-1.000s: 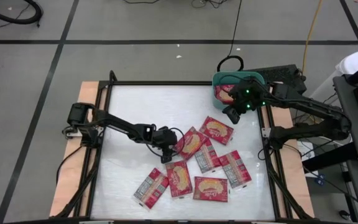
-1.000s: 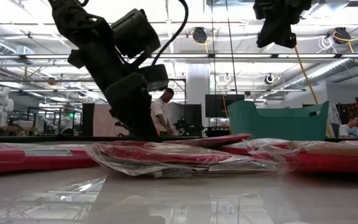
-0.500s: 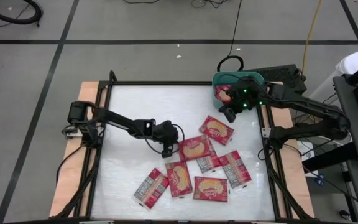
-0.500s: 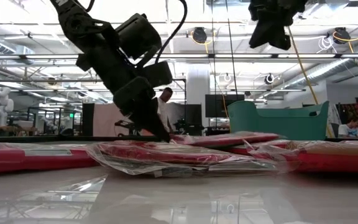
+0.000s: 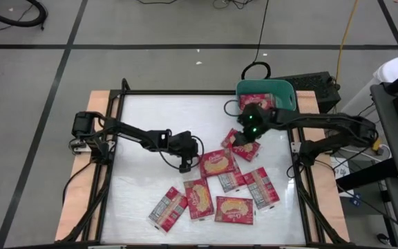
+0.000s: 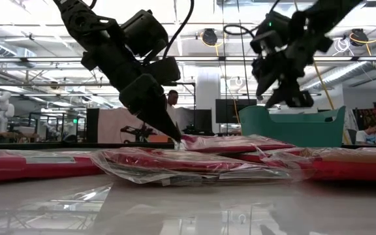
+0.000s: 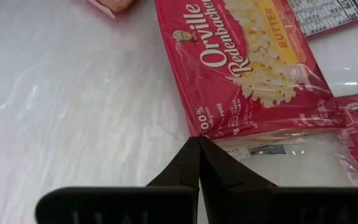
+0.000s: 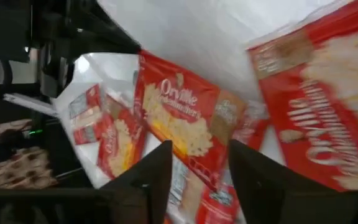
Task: Sort popcorn bags into baskets
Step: Put the red popcorn bag into the green bin
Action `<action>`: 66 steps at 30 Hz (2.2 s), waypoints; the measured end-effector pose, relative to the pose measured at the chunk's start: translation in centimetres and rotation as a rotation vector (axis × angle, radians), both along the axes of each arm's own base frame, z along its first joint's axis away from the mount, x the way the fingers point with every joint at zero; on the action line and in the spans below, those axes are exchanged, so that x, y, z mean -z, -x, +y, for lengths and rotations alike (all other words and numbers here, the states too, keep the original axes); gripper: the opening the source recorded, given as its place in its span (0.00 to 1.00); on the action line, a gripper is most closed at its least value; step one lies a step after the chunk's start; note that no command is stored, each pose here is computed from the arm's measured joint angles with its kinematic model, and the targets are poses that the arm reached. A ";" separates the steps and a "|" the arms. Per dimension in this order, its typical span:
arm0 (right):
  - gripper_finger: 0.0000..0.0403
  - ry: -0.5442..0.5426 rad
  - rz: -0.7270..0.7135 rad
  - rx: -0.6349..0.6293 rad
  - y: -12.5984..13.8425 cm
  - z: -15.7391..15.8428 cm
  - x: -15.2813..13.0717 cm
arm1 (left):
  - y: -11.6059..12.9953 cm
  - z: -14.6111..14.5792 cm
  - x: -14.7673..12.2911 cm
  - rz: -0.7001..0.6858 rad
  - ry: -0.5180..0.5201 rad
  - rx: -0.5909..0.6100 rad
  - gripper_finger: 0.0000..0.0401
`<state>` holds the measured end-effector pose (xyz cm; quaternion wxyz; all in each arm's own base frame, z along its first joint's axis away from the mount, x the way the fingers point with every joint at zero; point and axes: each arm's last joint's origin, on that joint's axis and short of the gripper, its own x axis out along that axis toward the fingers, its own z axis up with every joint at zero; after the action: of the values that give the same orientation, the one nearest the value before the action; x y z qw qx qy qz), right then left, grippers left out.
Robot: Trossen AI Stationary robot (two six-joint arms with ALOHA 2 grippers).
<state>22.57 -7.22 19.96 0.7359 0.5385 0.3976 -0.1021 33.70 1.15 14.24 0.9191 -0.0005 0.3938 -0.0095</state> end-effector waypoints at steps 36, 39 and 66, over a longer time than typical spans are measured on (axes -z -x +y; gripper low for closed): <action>0.08 0.089 -0.145 -0.225 -4.2 2.1 5.4 | -0.1 1.3 -0.3 -0.029 -0.005 -0.022 0.02; 0.03 0.077 -0.152 -0.211 -4.2 2.1 5.3 | -0.1 2.0 -0.5 -0.039 0.023 -0.074 0.03; 0.00 0.448 -0.361 -0.192 3.3 0.8 -10.8 | 6.2 9.4 -10.1 -0.257 0.187 -0.524 0.20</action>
<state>19.28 -6.46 30.76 0.9014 0.3325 0.2768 -0.0199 27.49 10.54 24.33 0.9285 -0.1853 0.2584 0.1916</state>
